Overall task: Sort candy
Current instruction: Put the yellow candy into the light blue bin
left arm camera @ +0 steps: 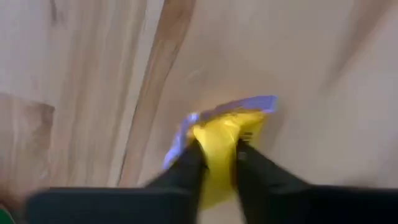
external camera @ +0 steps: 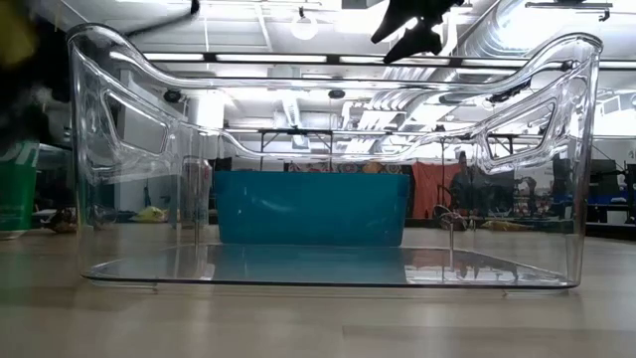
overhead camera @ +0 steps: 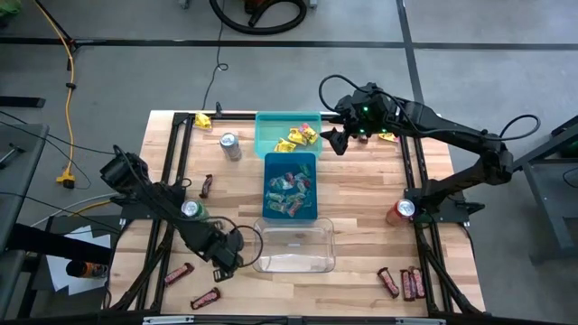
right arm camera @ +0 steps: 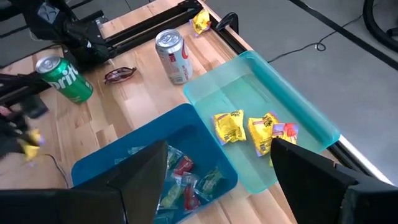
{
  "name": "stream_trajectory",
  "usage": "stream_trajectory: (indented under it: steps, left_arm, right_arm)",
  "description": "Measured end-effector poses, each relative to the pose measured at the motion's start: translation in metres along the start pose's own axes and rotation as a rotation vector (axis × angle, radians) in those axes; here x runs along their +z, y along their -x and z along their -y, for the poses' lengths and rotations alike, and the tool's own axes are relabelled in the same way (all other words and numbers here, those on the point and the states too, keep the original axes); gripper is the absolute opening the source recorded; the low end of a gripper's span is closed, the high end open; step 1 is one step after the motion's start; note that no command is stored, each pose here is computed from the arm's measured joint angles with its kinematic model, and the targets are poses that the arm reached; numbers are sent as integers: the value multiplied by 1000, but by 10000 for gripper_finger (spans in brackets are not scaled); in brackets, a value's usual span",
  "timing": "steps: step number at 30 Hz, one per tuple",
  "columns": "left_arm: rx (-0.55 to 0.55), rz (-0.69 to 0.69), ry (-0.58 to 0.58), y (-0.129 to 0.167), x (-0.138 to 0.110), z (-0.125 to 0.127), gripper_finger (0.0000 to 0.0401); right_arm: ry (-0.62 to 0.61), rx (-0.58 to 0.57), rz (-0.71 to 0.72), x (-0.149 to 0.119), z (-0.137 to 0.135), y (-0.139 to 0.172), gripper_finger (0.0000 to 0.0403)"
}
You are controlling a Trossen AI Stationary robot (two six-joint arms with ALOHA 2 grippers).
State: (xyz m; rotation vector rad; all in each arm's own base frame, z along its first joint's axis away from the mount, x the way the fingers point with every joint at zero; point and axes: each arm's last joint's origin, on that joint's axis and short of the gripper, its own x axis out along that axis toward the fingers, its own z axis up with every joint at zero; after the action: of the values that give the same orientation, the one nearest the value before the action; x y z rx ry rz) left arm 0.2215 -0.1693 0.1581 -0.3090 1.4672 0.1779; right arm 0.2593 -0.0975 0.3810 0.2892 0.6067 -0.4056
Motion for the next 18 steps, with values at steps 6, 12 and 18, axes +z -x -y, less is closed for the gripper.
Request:
stream_trajectory:
  steps: [6, 12, 18]
  left_arm:
    - [-155, 277, 64, 77, 23, -18, 15]
    - [-62, 783, 175, 164, 51, -67, 3]
    - [114, 980, 207, 189, 90, -131, 1]
  right_arm:
    - [98, -1, 1, 0, 0, 0, 282]
    - [180, 2, 2, 0, 0, 1, 282]
    - [225, 6, 15, 1, 0, 1, 282]
